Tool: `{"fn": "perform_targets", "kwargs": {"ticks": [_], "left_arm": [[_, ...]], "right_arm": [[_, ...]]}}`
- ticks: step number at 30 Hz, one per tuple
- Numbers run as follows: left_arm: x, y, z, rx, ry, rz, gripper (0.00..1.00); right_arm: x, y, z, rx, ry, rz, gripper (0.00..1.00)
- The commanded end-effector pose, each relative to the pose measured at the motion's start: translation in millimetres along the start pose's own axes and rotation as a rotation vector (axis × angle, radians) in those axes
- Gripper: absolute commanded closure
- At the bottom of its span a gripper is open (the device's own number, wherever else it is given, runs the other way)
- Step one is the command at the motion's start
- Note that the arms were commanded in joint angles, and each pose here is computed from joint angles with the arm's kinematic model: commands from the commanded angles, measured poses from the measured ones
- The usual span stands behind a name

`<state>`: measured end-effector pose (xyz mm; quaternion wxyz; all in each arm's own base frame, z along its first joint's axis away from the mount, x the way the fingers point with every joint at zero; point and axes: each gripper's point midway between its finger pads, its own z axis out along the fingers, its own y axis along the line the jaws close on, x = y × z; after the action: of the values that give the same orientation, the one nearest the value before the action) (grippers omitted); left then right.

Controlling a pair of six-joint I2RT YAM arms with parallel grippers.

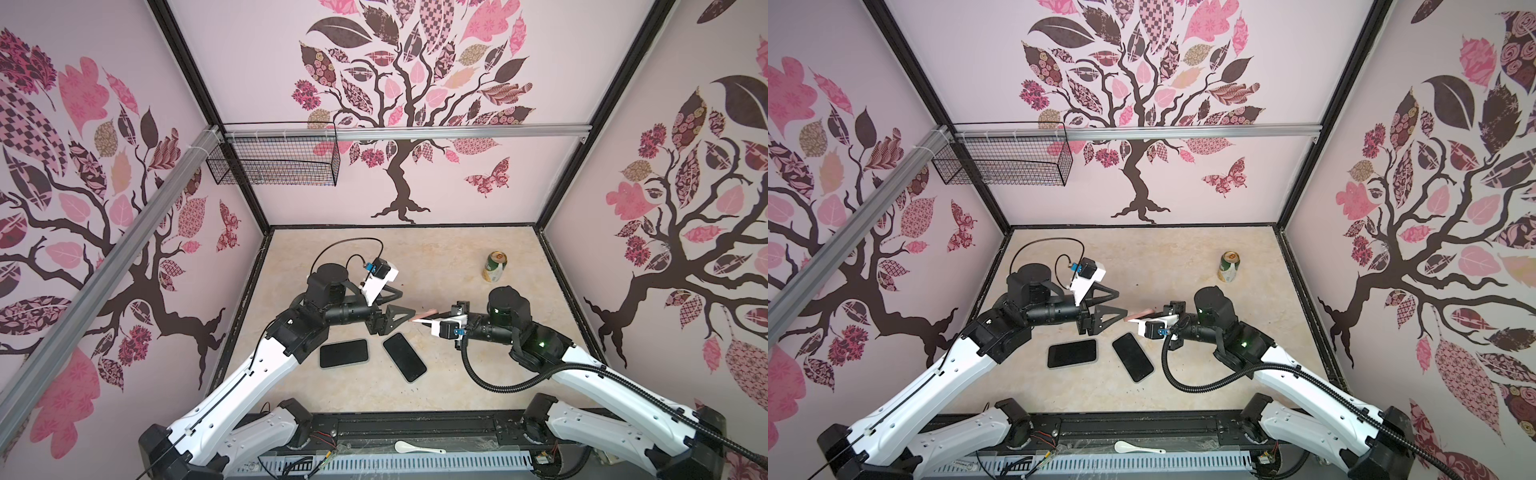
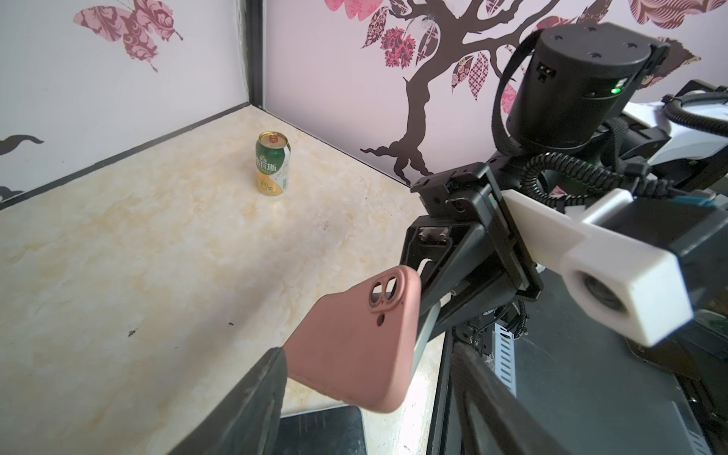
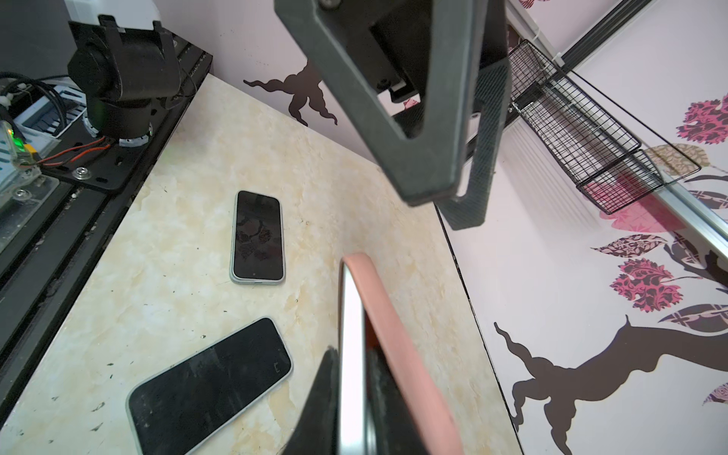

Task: Take the phone out of the phone case
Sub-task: Remove the phone case from the phone.

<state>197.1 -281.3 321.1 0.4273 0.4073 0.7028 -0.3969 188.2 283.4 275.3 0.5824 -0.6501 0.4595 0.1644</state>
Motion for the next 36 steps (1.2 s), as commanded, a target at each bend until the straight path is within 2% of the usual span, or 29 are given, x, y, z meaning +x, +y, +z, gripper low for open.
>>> {"fn": "perform_targets", "kwargs": {"ticks": [1, 9, 21, 28, 36], "left_arm": [[-1, 6, 3, -0.102, 0.059, 0.097, 0.31], [3, 7, 26, -0.065, 0.137, 0.067, 0.39], [13, -8, 40, 0.032, 0.169, 0.052, 0.43], [24, -3, 44, 0.014, 0.206, 0.046, 0.46], [37, 8, 41, -0.048, 0.262, 0.072, 0.58]], "right_arm": [[-25, -20, -6, 0.049, -0.056, -0.085, 1.0], [-27, -9, -6, -0.005, -0.08, -0.084, 1.0], [-30, -9, -10, 0.001, -0.082, -0.077, 1.0], [-36, -9, -12, 0.0, -0.109, -0.075, 1.0], [-40, -13, -16, 0.033, -0.13, -0.076, 1.0]]}}
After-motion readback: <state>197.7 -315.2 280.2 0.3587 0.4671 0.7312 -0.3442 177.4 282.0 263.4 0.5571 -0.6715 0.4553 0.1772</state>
